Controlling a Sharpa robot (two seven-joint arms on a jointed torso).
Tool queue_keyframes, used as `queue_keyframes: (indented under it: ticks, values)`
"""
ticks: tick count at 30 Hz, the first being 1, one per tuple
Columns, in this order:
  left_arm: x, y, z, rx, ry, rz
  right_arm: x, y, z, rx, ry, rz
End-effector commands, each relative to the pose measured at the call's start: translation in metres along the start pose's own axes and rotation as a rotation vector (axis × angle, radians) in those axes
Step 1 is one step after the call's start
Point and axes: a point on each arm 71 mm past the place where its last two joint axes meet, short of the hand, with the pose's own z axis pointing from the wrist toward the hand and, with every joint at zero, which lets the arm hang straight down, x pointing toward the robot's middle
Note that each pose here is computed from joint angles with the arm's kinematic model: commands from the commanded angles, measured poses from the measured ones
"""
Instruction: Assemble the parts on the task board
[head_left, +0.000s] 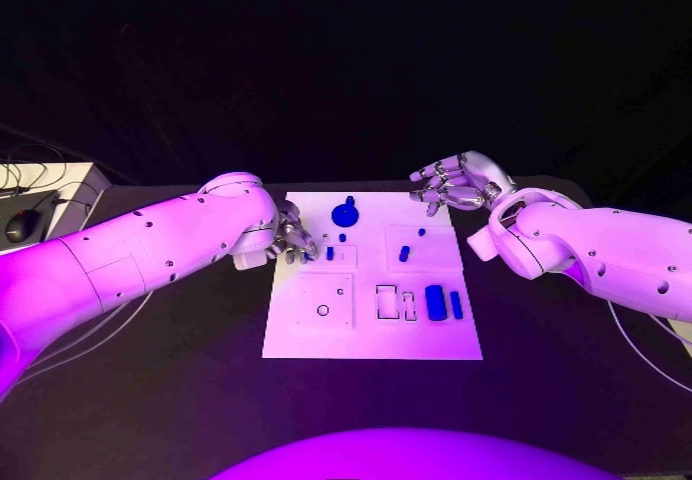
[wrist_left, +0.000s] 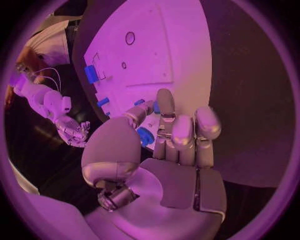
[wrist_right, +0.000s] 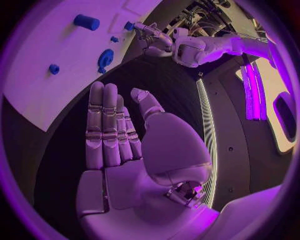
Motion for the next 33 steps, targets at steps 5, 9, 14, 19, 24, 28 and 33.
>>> queue_keyframes:
  ticks: [5, 9, 14, 19, 24, 28, 33]
  values:
    - [0.0059, 0.0026, 0.0051, -0.023, 0.015, -0.001, 0.002, 0.001, 0.000, -0.010, 0.013, -0.003]
    - [0.0059, 0.0012, 0.0063, -0.023, 0.033, 0.002, 0.002, 0.001, 0.001, -0.010, 0.013, -0.003]
    - [0.0066, 0.0001, 0.0086, -0.033, 0.085, 0.014, 0.002, 0.001, 0.001, -0.010, 0.014, -0.002]
    - [0.0058, 0.0009, 0.0111, -0.045, 0.116, 0.015, 0.003, 0.001, 0.001, -0.010, 0.015, -0.002]
    - [0.0041, 0.0026, 0.0128, -0.054, 0.120, 0.008, 0.003, 0.002, 0.001, -0.010, 0.016, -0.002]
    - [0.0030, 0.0034, 0.0137, -0.058, 0.118, 0.002, 0.003, 0.002, 0.001, -0.010, 0.016, -0.002]
    - [0.0013, 0.0034, 0.0141, -0.060, 0.106, -0.007, 0.003, 0.001, 0.001, -0.009, 0.017, -0.002]
